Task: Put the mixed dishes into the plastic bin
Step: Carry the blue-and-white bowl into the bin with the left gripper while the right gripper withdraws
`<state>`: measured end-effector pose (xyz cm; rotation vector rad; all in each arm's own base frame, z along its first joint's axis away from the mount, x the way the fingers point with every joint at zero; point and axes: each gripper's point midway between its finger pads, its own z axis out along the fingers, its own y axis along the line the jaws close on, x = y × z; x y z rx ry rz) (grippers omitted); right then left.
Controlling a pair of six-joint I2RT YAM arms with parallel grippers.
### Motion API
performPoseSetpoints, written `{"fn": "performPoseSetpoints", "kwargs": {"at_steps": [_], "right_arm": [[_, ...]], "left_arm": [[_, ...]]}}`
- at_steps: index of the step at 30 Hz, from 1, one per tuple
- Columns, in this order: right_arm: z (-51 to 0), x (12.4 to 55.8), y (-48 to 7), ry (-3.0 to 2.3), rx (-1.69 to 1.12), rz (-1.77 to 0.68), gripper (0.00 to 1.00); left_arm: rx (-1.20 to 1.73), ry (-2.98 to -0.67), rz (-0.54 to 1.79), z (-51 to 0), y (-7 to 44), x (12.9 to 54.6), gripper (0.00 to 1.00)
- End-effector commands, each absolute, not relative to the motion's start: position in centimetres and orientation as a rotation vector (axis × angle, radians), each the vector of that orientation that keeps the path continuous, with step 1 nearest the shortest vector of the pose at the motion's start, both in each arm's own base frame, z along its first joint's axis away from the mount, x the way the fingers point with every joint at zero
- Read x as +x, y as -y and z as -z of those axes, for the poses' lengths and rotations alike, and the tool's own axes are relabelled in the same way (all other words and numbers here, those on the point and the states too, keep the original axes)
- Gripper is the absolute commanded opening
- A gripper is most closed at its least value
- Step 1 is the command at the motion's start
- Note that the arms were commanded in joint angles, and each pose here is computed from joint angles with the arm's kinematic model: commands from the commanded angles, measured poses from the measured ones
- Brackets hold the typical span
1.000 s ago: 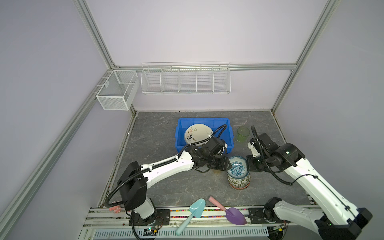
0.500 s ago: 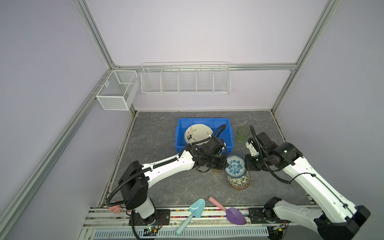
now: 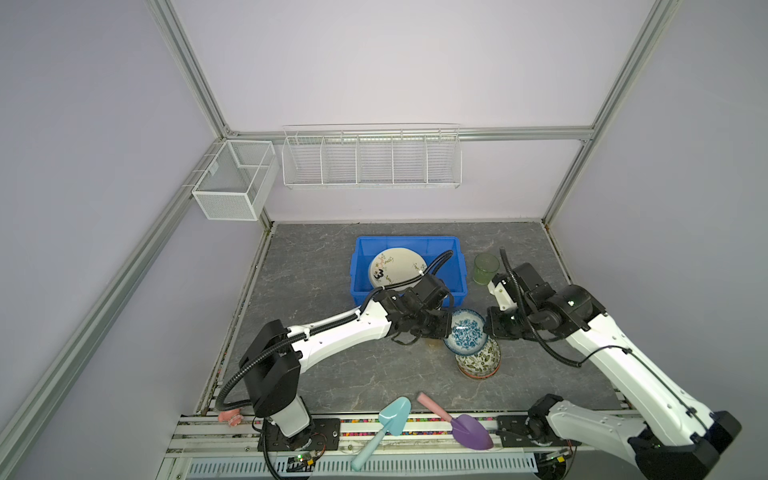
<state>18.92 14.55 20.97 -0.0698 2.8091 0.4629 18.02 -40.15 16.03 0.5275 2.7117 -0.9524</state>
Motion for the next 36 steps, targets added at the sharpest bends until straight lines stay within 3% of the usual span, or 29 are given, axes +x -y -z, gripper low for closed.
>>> {"fn": "performPoseSetpoints", "kwargs": {"at_steps": [1, 10, 18, 25, 30, 36], "right_arm": [[-23.1, 19.9, -15.2, -2.706, -0.074, -0.535, 0.25], [-27.0, 19.9, -12.5, -2.568, 0.015, -0.535, 0.52], [-28.5, 19.5, -10.6, -2.509, 0.098, -0.565, 0.77], [-28.4, 19.0, -9.7, -2.521, 0.128, -0.543, 0.99], [-28.2, 18.7, -8.7, -2.529, 0.154, -0.491, 0.97], [-27.5, 19.2, -8.4, -2.547, 0.174, -0.480, 0.96]], "left_arm": [[0.575, -2.636, 1.026, -19.2, 41.4, 18.2, 0.00], [0.567, -2.586, 0.959, -22.2, 40.1, 21.2, 0.00], [0.461, -2.539, 0.819, -24.5, 37.6, 28.0, 0.00], [0.344, -2.547, 0.714, -23.3, 36.5, 34.6, 0.00], [0.227, -2.564, 0.668, -21.3, 37.0, 38.9, 0.00], [0.239, -2.613, 0.649, -19.0, 38.9, 41.2, 0.00]]}}
